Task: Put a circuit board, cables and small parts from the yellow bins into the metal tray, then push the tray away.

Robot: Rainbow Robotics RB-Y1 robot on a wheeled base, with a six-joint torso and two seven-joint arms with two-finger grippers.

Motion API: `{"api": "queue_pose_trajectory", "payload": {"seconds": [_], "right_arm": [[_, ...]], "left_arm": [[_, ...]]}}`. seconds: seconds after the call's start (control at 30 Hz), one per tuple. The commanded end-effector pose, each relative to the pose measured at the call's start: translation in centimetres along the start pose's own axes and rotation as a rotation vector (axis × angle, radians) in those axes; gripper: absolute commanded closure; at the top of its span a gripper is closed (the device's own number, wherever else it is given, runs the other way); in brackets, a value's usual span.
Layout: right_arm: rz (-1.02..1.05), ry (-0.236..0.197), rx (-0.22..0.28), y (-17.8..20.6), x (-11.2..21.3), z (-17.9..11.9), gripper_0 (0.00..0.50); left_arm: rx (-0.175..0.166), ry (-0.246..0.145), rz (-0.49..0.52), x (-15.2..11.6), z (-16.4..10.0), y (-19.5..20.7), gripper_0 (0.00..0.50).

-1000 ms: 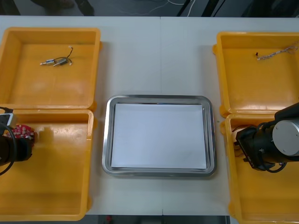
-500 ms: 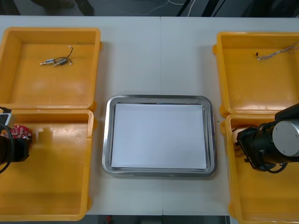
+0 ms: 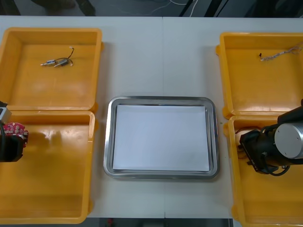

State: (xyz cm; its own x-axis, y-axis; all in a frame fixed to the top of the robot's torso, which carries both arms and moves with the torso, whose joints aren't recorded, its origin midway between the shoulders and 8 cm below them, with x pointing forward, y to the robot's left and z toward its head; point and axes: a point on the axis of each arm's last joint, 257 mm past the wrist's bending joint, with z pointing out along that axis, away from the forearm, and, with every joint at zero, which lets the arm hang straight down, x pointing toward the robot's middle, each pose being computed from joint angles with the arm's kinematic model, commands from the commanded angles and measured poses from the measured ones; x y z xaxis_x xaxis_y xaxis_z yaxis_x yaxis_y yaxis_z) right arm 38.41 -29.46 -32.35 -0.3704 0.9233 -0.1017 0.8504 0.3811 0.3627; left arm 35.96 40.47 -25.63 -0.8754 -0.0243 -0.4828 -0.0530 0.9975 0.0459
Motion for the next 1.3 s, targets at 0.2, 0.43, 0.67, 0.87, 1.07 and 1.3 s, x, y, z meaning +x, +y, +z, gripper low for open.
{"api": "queue_pose_trajectory", "payload": {"seconds": [0.2, 0.43, 0.67, 0.87, 1.07, 1.3], "right_arm": [[-0.012, 0.022, -0.008, 0.6, 1.3, 0.3, 0.000], [-0.016, 0.029, -0.010, 0.6, 1.5, 0.4, 0.500], [-0.012, 0.022, -0.030, 1.3, 0.9, -0.4, 0.500], [-0.026, -0.006, -0.053, 1.9, -0.5, -2.9, 0.500], [-0.059, -0.033, -0.059, 1.9, -2.0, -4.5, 0.500], [-0.086, -0.052, -0.030, 0.5, -3.0, -5.5, 0.500]], "left_arm": [[-0.028, -0.019, 0.091, -1.8, -4.8, -1.7, 0.500], [-0.018, -0.002, 0.092, -2.1, -7.2, -4.3, 0.500], [-0.019, -0.018, 0.118, -3.0, -8.8, -7.3, 0.500], [0.006, -0.026, 0.126, -3.7, -9.1, -10.1, 0.500], [0.041, -0.041, 0.144, -4.4, -9.3, -13.5, 0.500], [0.086, -0.053, 0.180, -4.8, -9.9, -17.3, 0.500]]}}
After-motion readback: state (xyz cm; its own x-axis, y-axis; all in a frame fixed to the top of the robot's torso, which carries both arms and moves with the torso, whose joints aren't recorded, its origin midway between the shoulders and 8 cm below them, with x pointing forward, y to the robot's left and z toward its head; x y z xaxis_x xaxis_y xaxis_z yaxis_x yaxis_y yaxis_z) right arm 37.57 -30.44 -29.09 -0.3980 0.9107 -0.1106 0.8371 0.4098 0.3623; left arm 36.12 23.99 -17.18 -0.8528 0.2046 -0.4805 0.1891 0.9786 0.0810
